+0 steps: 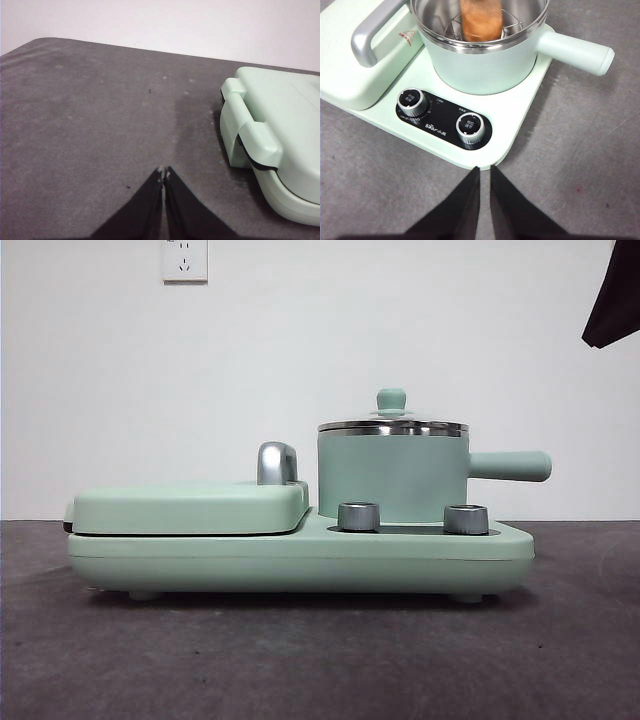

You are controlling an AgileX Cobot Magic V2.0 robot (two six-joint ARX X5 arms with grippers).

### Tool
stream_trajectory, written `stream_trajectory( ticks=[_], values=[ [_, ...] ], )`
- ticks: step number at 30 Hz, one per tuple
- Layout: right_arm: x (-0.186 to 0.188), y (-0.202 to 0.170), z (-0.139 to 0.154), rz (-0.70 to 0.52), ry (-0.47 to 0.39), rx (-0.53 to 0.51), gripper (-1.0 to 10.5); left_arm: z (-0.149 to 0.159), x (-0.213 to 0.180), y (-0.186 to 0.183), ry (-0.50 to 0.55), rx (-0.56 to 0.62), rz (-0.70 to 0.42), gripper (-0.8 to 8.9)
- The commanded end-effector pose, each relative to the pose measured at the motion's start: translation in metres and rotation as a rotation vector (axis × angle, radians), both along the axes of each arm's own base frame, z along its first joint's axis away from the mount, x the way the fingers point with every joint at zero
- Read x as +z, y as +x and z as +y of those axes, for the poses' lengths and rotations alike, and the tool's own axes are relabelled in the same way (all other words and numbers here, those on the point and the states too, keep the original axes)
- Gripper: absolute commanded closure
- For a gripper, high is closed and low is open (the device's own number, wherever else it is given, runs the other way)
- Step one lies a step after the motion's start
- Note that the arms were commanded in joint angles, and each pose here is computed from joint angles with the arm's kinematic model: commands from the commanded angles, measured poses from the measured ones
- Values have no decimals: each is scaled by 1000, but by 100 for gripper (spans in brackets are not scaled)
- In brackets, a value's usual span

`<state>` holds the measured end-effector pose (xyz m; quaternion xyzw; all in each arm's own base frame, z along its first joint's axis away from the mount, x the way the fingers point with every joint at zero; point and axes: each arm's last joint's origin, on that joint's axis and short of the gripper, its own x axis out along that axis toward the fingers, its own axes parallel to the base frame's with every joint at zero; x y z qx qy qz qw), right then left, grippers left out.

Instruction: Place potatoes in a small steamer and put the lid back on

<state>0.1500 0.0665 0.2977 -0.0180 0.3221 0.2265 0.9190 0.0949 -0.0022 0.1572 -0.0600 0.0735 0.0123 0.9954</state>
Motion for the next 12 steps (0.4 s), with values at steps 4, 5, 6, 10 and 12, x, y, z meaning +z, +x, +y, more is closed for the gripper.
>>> stream_trajectory(
  ticks=[4, 5, 6, 10, 12],
  values=[
    [2, 1, 1, -7, 8, 0, 917, 0, -5, 1, -12, 3, 4, 808],
    [2, 1, 1, -7, 8, 0, 917, 0, -5, 1, -12, 3, 3, 807],
    [2, 1, 1, -7, 8, 0, 917, 0, -5, 1, -12, 3, 3, 807],
    [2, 1, 1, -36, -32, 29, 917, 0, -5, 1, -12, 3, 3, 807],
    [5, -3, -2, -101, -97, 79, 917, 0, -5, 1, -12, 3, 4, 807]
  ],
)
